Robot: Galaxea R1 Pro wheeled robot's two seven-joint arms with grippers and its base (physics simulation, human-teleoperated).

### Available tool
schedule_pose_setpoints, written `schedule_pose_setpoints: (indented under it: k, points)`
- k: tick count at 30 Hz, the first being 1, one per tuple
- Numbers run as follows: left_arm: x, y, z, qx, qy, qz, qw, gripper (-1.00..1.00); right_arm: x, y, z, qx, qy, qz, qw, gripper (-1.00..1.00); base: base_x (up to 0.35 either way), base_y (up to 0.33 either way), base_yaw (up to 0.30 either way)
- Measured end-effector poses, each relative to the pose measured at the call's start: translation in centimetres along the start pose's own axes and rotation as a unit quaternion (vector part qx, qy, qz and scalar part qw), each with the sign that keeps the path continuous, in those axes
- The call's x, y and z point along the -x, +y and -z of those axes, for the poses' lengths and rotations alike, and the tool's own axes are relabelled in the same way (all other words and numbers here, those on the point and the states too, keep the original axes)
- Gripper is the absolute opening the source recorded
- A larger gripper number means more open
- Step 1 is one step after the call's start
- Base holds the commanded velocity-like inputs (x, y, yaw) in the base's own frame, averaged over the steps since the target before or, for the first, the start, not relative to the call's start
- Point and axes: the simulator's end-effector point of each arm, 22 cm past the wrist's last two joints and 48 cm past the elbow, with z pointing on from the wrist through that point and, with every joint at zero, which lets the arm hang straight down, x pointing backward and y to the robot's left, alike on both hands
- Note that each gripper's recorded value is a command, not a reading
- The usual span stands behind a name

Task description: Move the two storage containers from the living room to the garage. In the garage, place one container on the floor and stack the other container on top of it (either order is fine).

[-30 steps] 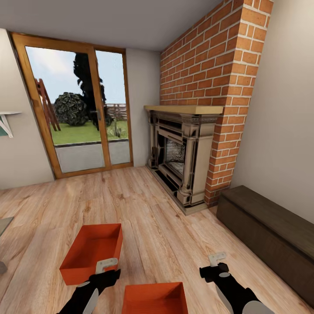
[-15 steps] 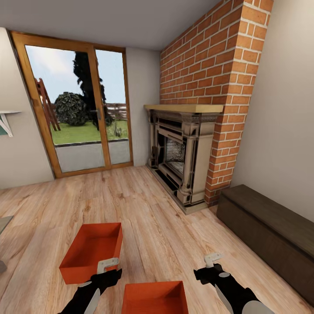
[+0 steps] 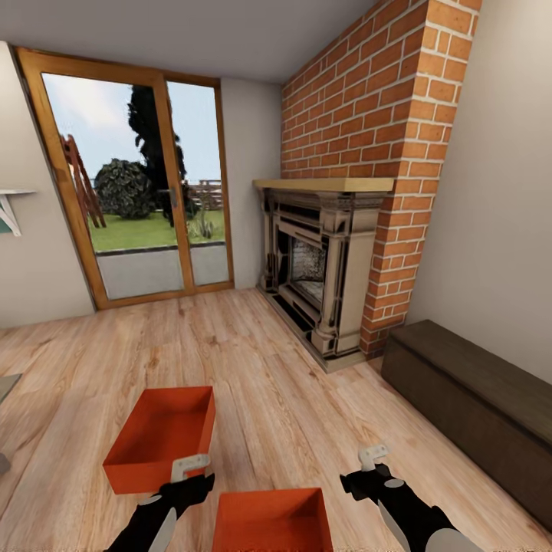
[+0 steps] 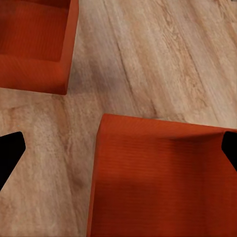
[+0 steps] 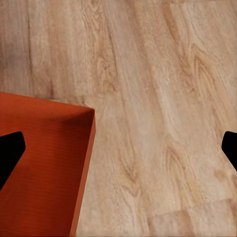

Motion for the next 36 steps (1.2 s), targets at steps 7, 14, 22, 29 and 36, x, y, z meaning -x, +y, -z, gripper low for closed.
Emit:
schedule_pose_setpoints:
  k: [7, 14, 22, 29, 36]
  points:
    - [-1.2, 0.3, -1.1, 0.001, 0.000, 0.001, 1.0000, 1.00, -1.5, 0.3, -1.1, 0.001, 0.005, 0.000, 1.0000, 1.00, 0.000, 0.000, 0.001]
    - [-2.7, 0.7, -2.2, 0.002, 0.005, 0.001, 1.0000, 1.00, -3.0, 0.5, -2.3, 0.002, 0.010, -0.001, 0.9999, 1.00, 0.000, 0.000, 0.000]
    - [-4.4, 1.1, -3.4, 0.004, 0.011, 0.001, 0.9999, 1.00, -4.8, 0.8, -3.6, 0.004, 0.017, -0.001, 0.9999, 1.00, 0.000, 0.000, 0.000]
    - [-6.0, 1.5, -4.5, 0.007, 0.016, 0.001, 0.9998, 1.00, -6.4, 1.0, -4.7, 0.005, 0.022, -0.002, 0.9997, 1.00, 0.000, 0.000, 0.000]
    - [-7.8, 3.3, -5.5, 0.053, 0.024, 0.001, 0.9983, 1.00, -7.8, 0.9, -5.8, 0.003, 0.021, -0.001, 0.9998, 1.00, 0.000, 0.000, 0.000]
